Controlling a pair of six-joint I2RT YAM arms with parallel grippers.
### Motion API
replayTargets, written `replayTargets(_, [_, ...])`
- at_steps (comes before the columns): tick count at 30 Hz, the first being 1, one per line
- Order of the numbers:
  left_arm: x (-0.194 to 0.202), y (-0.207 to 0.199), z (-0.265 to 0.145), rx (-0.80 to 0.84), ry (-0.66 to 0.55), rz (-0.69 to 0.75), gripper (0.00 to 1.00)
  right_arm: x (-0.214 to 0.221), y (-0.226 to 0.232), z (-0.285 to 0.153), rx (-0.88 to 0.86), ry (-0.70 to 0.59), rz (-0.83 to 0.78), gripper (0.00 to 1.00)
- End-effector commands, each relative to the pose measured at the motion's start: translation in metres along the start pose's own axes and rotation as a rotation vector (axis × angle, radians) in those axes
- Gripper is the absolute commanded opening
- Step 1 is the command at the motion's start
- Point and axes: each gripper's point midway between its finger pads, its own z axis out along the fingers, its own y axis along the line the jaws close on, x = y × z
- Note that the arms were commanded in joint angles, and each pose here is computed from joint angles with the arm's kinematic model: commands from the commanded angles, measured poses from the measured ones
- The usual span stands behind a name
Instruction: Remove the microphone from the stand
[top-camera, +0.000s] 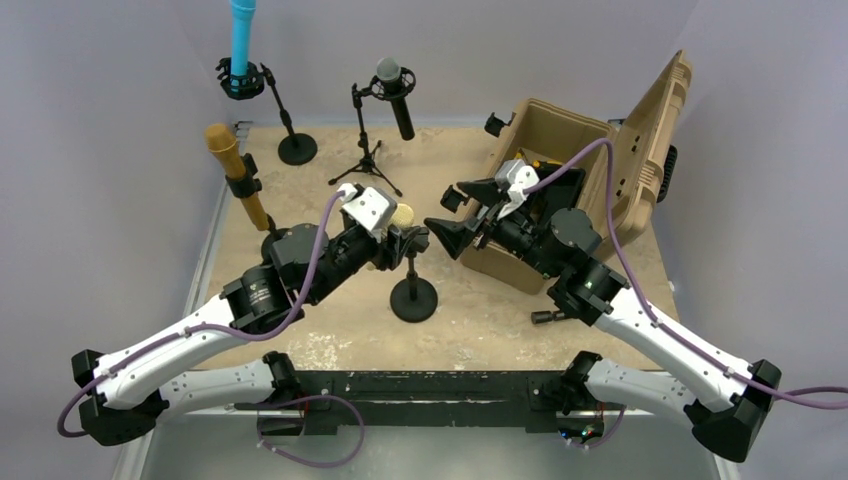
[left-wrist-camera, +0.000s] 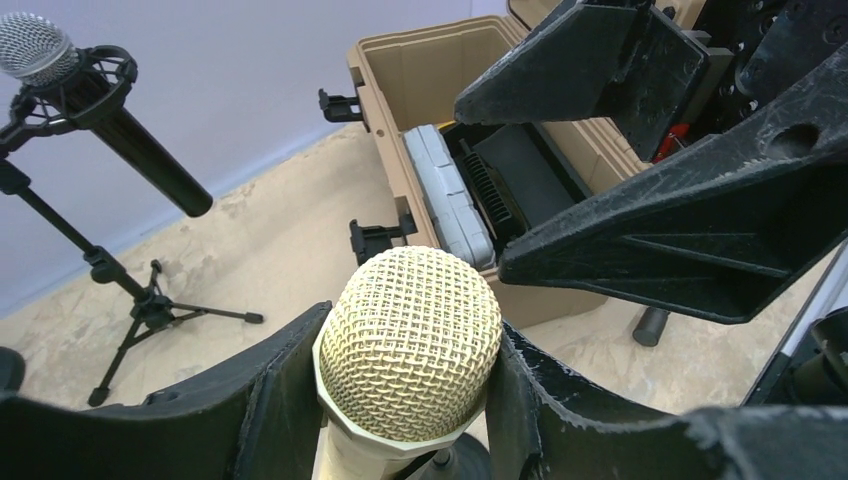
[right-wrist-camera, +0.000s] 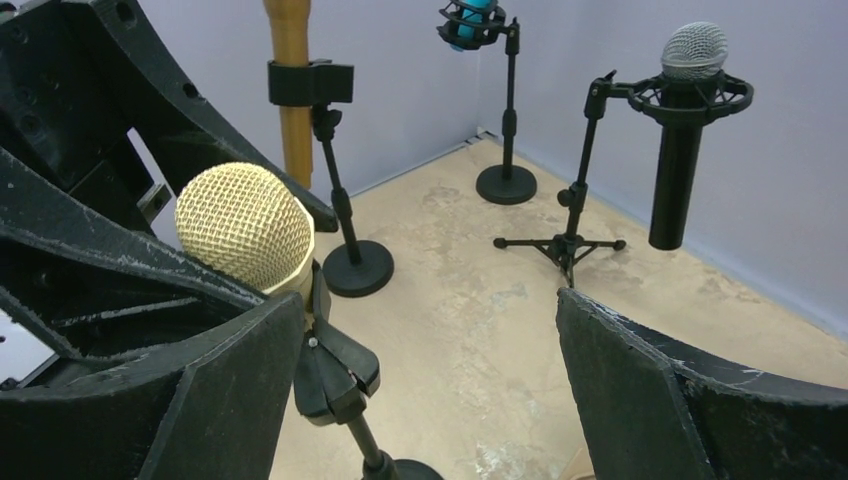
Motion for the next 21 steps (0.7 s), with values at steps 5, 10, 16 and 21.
replayTargets(5, [-0.037,0.026,-0.031,-0.074,-0.104,0.036,0.12,0.013,0.037,0.008,-0.207,-0.006,-0.022,0.91])
replayTargets(10, [-0.038,0.037,-0.044,-0.111,-0.112,0.008,0.06,0.022,0.056,0.016,-0.262,-0.009,-0.032,0.89])
replayTargets(16, [-0.035,0.048,-0.054,-0.154,-0.121,-0.015,0.0,0.023,0.091,0.021,-0.405,-0.059,-0.046,0.9])
replayTargets(21, [-0.028,0.051,-0.057,-0.162,-0.116,-0.03,0.0,0.027,0.103,0.036,-0.416,-0.103,-0.104,0.9])
